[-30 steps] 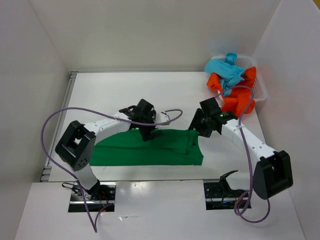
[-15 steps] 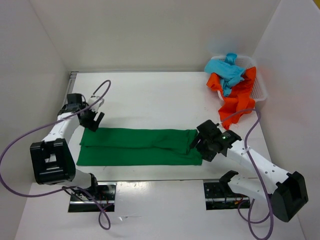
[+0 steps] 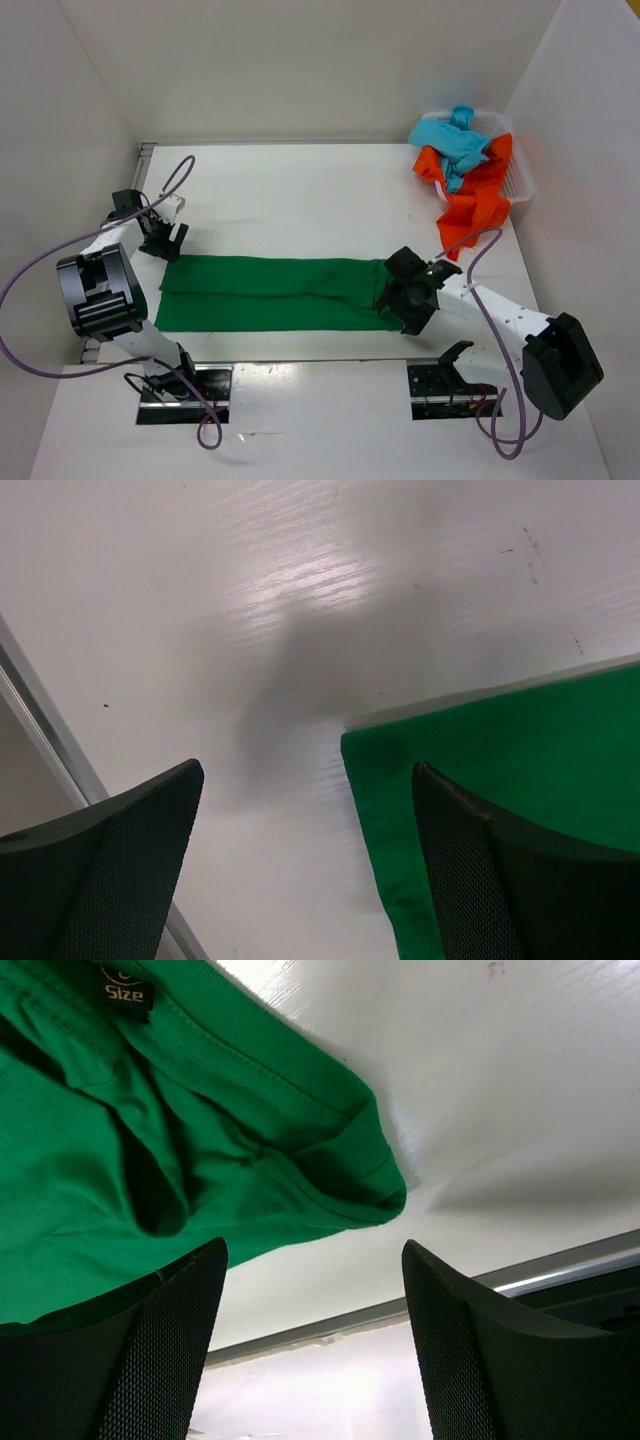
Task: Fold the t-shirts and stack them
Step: Rotate the tshirt 90 degrees
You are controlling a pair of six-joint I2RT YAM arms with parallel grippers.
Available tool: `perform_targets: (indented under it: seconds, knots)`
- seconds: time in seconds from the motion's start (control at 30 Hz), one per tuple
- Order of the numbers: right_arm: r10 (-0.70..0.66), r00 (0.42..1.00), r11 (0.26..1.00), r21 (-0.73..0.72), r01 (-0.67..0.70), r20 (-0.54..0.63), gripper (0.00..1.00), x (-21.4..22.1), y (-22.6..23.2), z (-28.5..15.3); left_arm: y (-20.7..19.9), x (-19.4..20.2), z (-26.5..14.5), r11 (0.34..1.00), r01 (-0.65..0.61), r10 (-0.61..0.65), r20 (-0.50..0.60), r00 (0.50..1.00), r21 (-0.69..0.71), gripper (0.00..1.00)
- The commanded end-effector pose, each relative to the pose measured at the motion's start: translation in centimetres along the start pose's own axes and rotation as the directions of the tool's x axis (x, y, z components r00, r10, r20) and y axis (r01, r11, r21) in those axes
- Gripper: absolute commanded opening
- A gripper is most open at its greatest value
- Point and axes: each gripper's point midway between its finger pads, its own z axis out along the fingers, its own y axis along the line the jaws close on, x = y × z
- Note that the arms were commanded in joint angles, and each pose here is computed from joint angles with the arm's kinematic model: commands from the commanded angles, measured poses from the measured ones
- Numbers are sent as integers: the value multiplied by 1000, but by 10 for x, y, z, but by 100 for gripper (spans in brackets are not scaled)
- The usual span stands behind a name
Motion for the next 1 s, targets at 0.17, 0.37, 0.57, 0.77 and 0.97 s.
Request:
perform_targets:
  seconds: [0.17,0.37,0.57,0.77,0.97]
  knots:
    - [1,999,995,97,4,-48,53,-5,1,31,-17,10,16,994,-64,62,21,998,94,75]
    - [-18,999,991,129,22,-33,11,-17,1,44,-24,19,21,989,-54,54,11,999,134,35]
    - [-63,998,987,148,64,-13,0,-30,8,46,-28,32,20,985,-18,24,-32,999,170,13]
    - [-162,982,986,59,157,94,0,-87,76,38,-21,45,5,991,21,-11,-78,997,135,13]
    - [-280,948,960,56,275,152,0,-130,141,73,-13,55,-3,989,88,-76,-100,992,121,15]
